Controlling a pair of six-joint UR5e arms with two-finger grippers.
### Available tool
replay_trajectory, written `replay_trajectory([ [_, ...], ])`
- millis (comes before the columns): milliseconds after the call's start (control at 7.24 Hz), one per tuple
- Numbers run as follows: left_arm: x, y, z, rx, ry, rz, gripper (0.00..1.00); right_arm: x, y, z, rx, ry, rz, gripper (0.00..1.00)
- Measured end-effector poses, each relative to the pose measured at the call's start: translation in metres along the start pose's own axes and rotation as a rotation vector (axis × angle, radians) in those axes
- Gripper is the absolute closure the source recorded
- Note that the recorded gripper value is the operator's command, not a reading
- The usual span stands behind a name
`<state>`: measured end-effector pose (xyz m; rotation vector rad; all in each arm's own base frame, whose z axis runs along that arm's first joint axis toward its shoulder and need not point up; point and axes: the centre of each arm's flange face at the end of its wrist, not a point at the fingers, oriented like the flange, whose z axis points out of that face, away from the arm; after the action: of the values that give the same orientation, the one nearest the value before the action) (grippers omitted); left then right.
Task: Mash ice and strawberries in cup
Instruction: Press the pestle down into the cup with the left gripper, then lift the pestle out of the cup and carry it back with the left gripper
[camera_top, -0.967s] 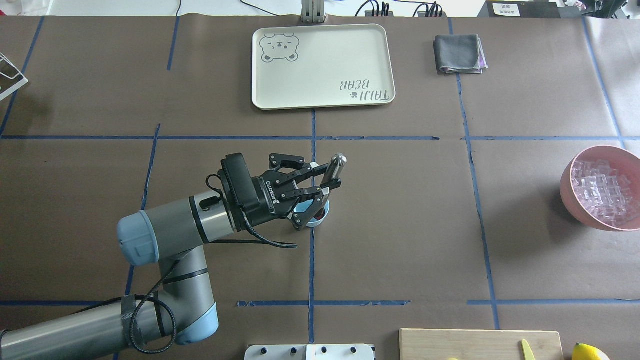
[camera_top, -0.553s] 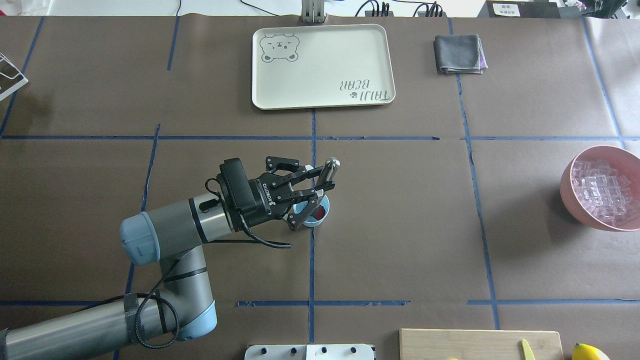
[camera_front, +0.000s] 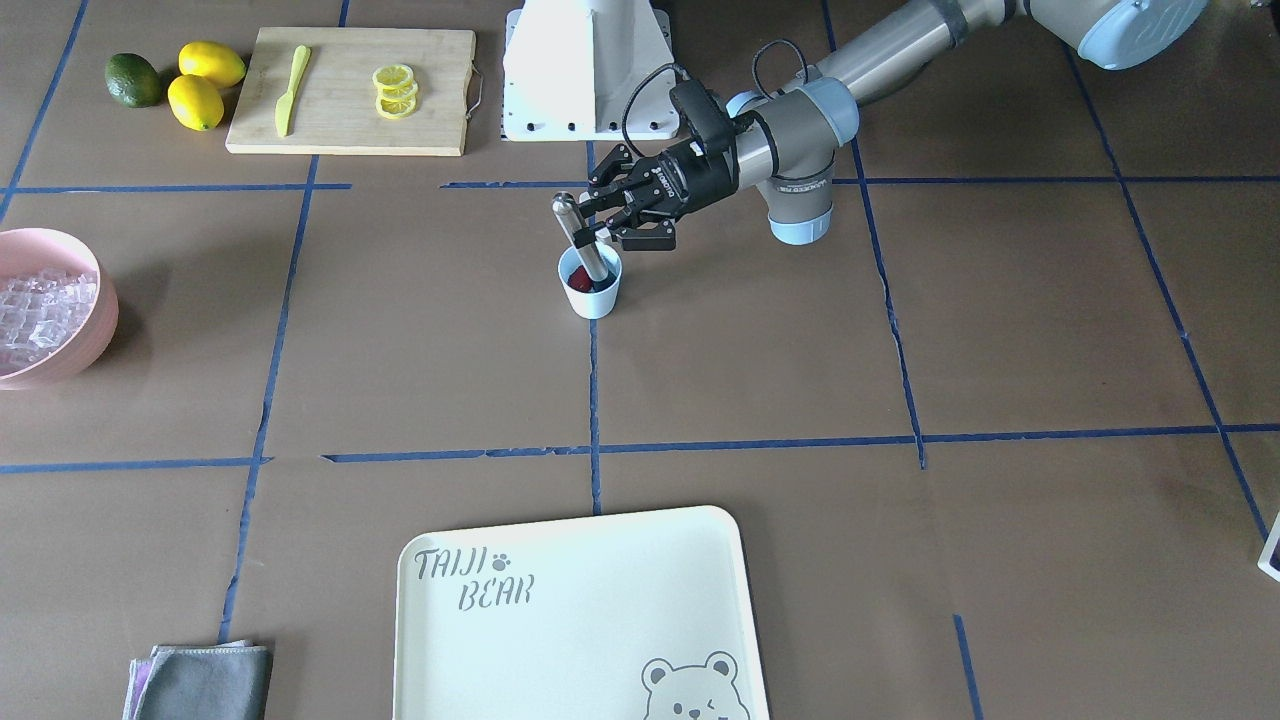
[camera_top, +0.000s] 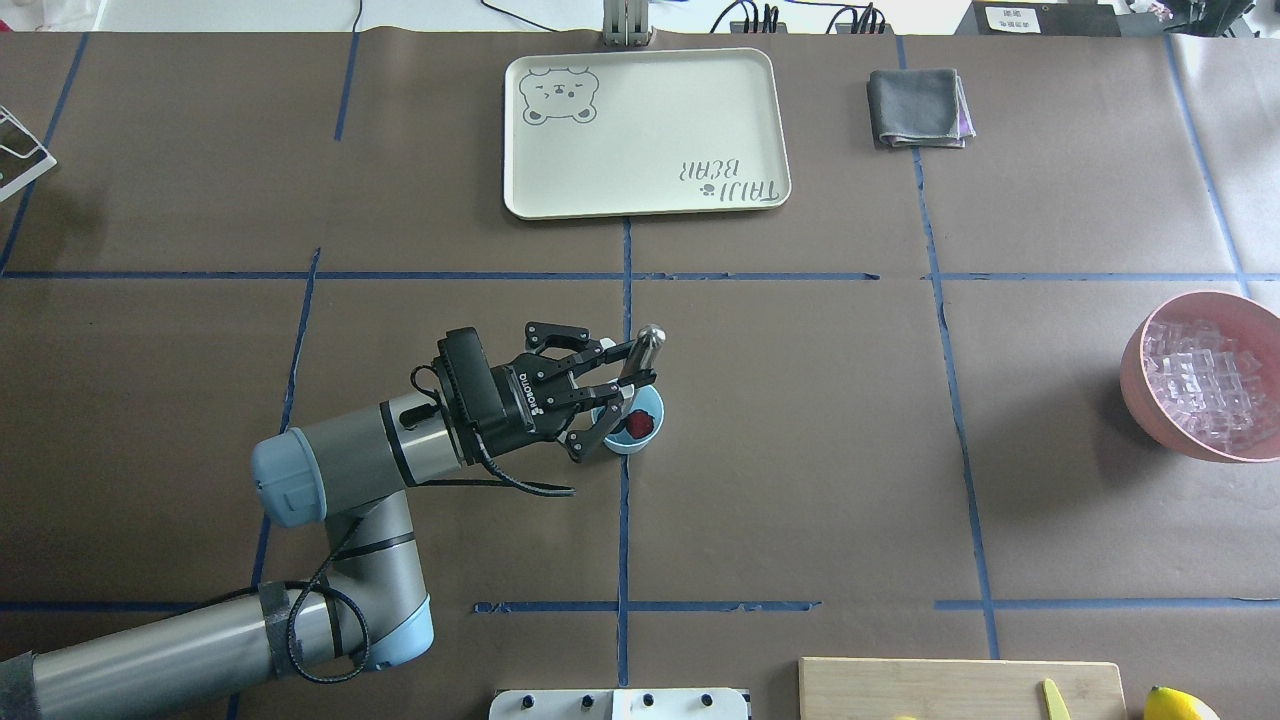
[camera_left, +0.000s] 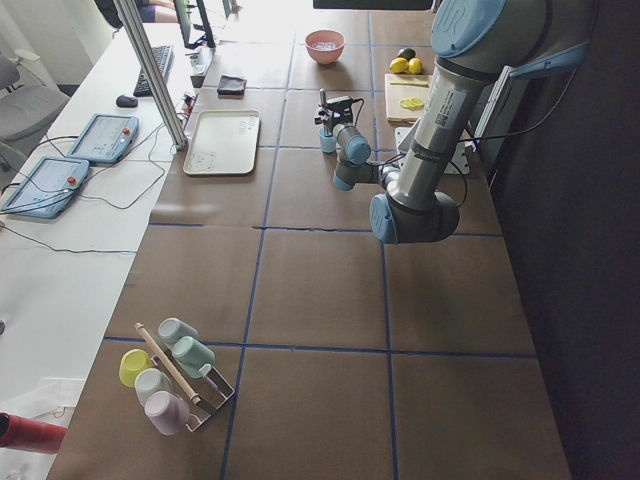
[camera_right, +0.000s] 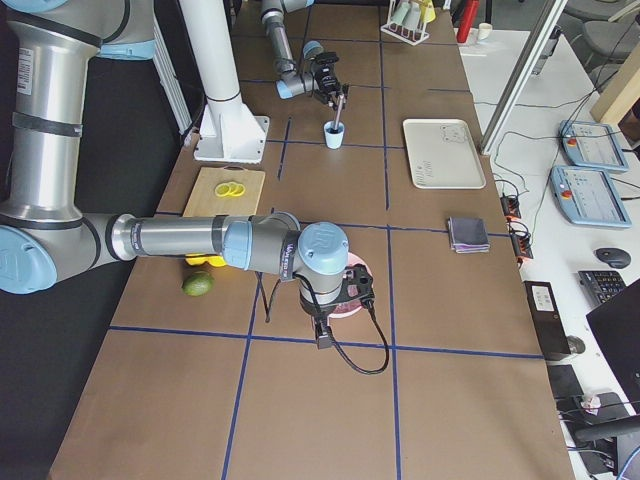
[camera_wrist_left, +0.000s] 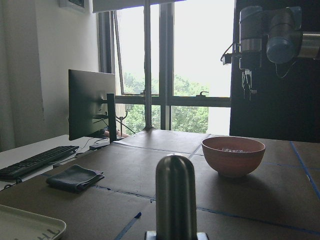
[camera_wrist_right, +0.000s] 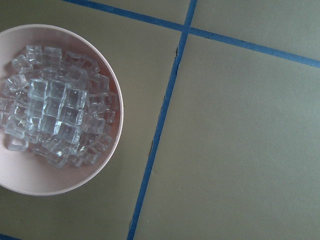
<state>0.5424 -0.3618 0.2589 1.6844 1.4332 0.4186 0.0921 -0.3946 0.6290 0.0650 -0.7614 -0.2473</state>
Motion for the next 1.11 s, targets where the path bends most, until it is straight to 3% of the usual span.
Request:
replay_trajectory([
  [553, -0.014, -0.057, 0.006, 0.045, -0.022, -0.002, 1.0, -0.001, -0.001, -0.003, 0.006, 0.002, -0.001, 0.0],
  [829, -0.015, -0.109, 0.011, -0.032, -0.065, -0.017, 1.0, -0.001, -0.001, -0.003, 0.006, 0.002, 0.0, 0.0],
  [1106, -0.014, -0.154, 0.013, -0.191, -0.135, -0.004, 1.0, 0.0, -0.001, -0.002, 0.009, 0.004, -0.004, 0.0],
])
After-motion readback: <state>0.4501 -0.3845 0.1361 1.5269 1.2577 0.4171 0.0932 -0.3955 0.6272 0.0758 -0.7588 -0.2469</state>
